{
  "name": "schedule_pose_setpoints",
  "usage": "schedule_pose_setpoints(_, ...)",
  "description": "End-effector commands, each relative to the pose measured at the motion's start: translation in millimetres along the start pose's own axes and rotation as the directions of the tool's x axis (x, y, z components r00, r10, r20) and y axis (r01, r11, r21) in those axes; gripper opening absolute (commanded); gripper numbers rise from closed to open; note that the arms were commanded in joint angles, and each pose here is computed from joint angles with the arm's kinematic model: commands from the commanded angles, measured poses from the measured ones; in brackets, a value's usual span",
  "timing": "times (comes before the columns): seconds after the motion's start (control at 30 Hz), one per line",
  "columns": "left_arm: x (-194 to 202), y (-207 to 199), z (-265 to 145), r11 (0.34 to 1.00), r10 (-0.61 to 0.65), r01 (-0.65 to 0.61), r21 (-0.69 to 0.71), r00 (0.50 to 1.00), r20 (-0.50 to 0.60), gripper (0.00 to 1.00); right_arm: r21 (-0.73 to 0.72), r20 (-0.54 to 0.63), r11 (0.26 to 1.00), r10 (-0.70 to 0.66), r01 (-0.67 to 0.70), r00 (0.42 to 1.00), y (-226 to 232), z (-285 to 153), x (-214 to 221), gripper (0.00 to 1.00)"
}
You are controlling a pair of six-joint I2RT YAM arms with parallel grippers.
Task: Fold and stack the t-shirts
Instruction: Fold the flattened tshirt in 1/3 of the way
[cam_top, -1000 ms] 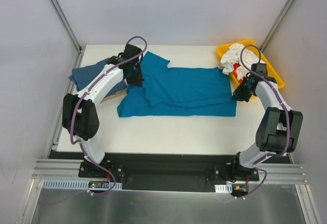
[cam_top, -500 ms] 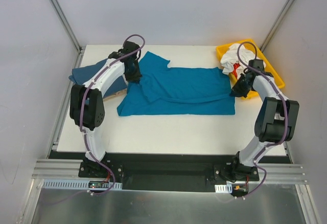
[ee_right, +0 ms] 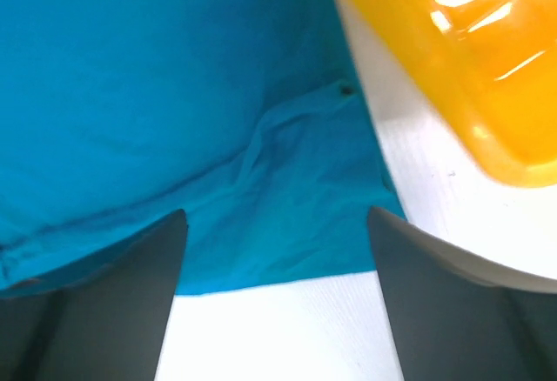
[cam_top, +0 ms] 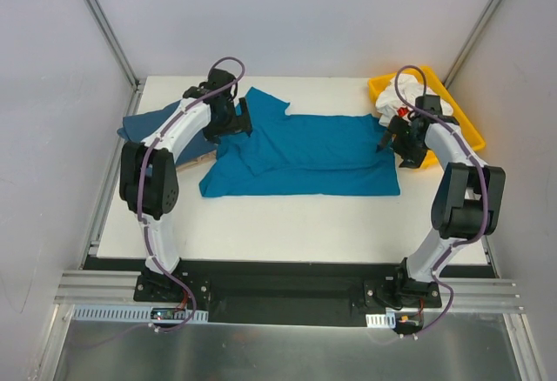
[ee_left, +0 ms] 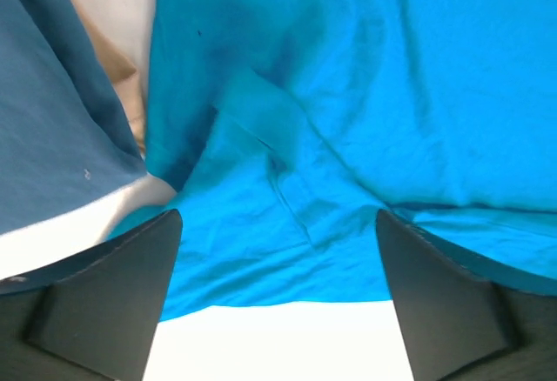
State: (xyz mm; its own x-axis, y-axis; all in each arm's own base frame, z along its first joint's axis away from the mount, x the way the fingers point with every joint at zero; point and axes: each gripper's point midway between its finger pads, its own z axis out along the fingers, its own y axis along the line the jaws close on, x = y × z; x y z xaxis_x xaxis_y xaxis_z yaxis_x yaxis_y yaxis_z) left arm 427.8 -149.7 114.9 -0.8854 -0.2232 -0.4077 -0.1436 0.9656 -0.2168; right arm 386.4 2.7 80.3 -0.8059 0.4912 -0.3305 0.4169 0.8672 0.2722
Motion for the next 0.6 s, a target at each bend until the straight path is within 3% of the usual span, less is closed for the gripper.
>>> schedule_pose_setpoints(0.0, 7.4, -11.3, -41.4, 0.995, -0.026, 0.024, 0.096, 1.000, 0.016, 0.99, -0.060, 0.041, 0.994, -0.093, 0.095, 0.995, 24.7, -40.3, 16.2, 0.96)
schedule_pose_setpoints(0.2, 55.4, -1.3, -32.6, 0.991, -0.056, 0.064, 0.118, 0.996, -0.073, 0.99, -0.080, -0.038, 0.987, -0.143, 0.139, 0.989, 26.0, -29.4, 60.2, 0.96)
schedule_pose_setpoints(0.43, 68.8, -5.4, 4.0, 0.985, -0.076, 0.100, 0.142, 0.984, -0.163, 0.99, -0.108, -0.136, 0.976, -0.204, 0.190, 0.969, 47.4, 6.4, 74.5, 0.96)
schedule_pose_setpoints(0.57, 80.8, -5.1, 21.6, 0.982, -0.090, 0.122, 0.144, 0.974, -0.210, 1.00, -0.050, -0.184, 0.983, -0.183, 0.176, 0.966, 37.3, 28.8, 83.2, 0.97)
